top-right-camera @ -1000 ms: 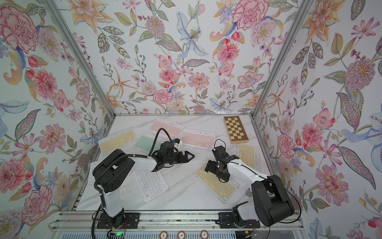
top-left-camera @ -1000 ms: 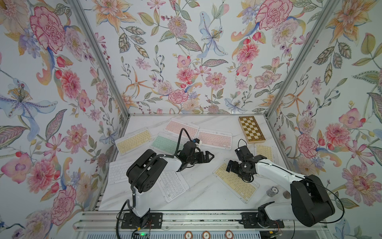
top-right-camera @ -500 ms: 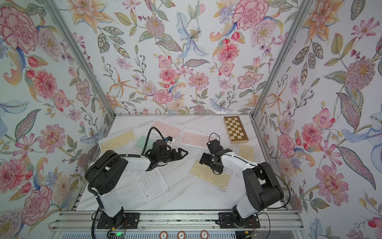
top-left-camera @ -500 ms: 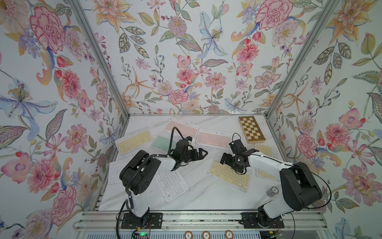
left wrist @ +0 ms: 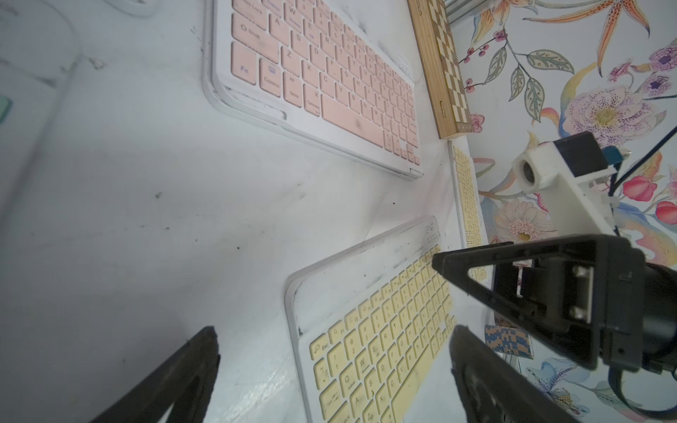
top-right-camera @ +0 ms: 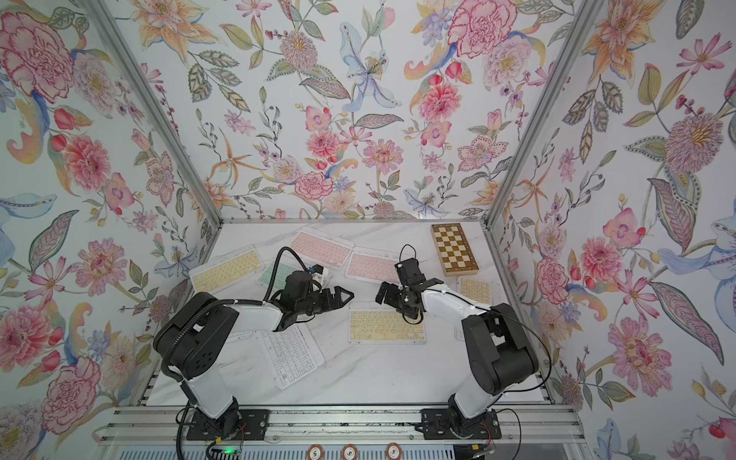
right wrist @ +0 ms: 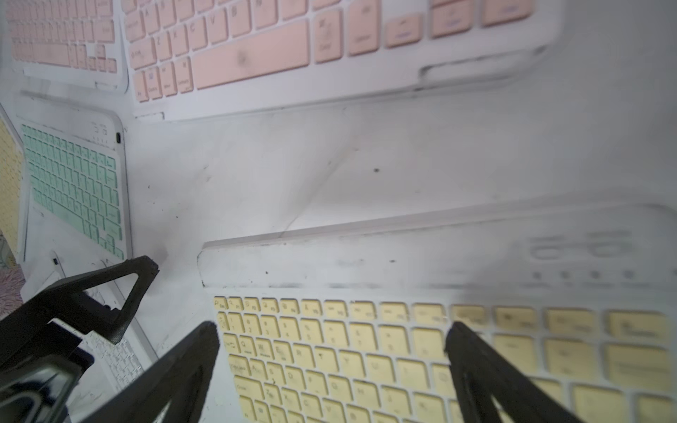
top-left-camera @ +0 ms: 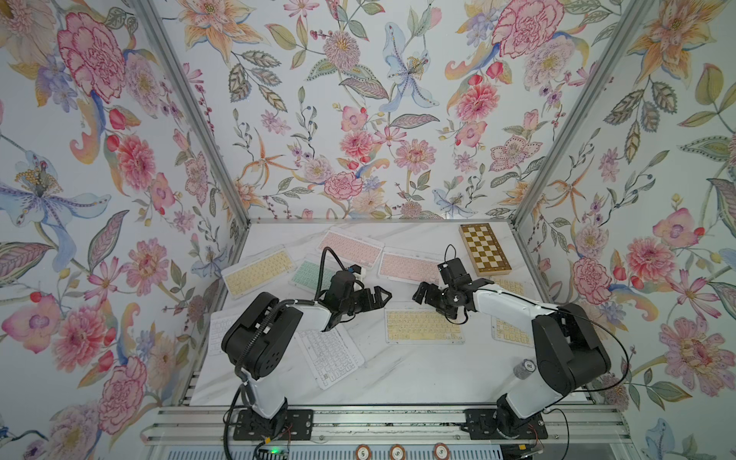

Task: Stack the numeric keypads
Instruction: Move the numeric keypad to the center of the board.

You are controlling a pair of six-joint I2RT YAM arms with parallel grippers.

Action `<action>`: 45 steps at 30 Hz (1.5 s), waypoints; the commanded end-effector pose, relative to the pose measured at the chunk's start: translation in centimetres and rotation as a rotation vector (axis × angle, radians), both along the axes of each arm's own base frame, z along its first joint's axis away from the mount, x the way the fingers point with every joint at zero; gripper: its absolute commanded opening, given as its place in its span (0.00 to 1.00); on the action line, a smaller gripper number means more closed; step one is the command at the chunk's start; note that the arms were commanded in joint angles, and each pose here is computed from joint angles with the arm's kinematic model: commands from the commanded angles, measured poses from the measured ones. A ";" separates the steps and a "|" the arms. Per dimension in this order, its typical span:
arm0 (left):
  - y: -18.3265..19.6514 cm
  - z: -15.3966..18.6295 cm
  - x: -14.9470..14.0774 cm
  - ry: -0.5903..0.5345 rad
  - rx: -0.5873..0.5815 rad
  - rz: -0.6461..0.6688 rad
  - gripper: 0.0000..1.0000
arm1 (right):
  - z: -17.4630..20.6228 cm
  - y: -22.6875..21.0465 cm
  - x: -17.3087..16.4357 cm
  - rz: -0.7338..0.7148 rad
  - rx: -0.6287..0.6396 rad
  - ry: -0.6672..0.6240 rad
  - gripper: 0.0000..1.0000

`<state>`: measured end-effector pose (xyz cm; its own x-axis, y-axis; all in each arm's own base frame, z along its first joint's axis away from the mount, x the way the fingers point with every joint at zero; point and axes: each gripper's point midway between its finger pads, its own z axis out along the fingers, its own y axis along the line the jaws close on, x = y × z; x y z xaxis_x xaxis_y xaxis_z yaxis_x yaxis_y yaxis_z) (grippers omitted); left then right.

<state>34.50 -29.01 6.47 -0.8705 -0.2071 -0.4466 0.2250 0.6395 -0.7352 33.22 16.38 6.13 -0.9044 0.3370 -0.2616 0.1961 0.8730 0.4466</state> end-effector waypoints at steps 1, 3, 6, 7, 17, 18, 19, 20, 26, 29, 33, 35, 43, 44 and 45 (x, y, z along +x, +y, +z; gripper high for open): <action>0.4 0.1 -1.0 0.007 -0.008 -0.019 0.99 | -0.8 -4.1 -1.6 -0.027 -0.039 0.027 0.99; 0.2 -0.1 -1.4 0.020 -0.029 -0.022 0.99 | -1.3 -5.7 -2.3 -0.043 -0.049 0.041 0.99; -0.8 -0.4 -2.0 0.042 -0.050 -0.043 0.99 | -2.1 -6.8 -3.3 -0.050 -0.041 0.065 0.99; -1.1 -0.6 -2.2 0.050 -0.056 -0.049 0.99 | -2.4 -6.7 -3.6 -0.043 -0.038 0.072 0.99; -3.0 -1.2 -1.9 0.077 -0.114 -0.059 0.99 | -2.6 -2.5 -4.3 0.006 0.055 0.068 0.99; -3.0 -1.3 -1.7 0.075 -0.105 -0.059 0.99 | -2.5 -1.6 -4.2 0.017 0.065 0.064 0.99; -3.0 -1.3 -1.6 0.073 -0.096 -0.057 0.99 | -2.4 -0.8 -4.1 0.023 0.075 0.063 0.99; -3.0 -1.3 -1.3 0.068 -0.087 -0.056 0.99 | -2.3 0.0 -3.9 0.027 0.083 0.063 0.99; -1.4 -1.5 0.3 0.052 -0.027 -0.026 0.99 | -1.7 4.4 -2.5 0.066 0.146 0.039 0.99; -0.2 -1.7 1.4 0.036 0.043 -0.010 0.99 | -1.4 5.0 -1.7 0.089 0.137 0.031 0.99; 0.1 -1.5 1.8 0.019 0.096 -0.021 0.99 | -0.4 3.2 -1.3 0.082 0.113 -0.007 0.99; 0.1 -1.7 1.9 0.016 0.108 -0.028 0.99 | -0.2 1.4 -1.1 0.057 0.114 -0.020 0.99; 0.0 -2.4 3.0 0.019 0.137 -0.026 0.99 | 0.3 -1.4 1.3 0.033 0.204 -0.092 0.99; 0.0 -2.4 3.1 0.021 0.139 -0.025 0.99 | 0.3 -1.3 1.6 0.033 0.229 -0.098 0.99; -0.1 -2.4 3.1 0.018 0.138 -0.026 0.99 | 0.2 -1.3 1.8 0.031 0.250 -0.100 0.99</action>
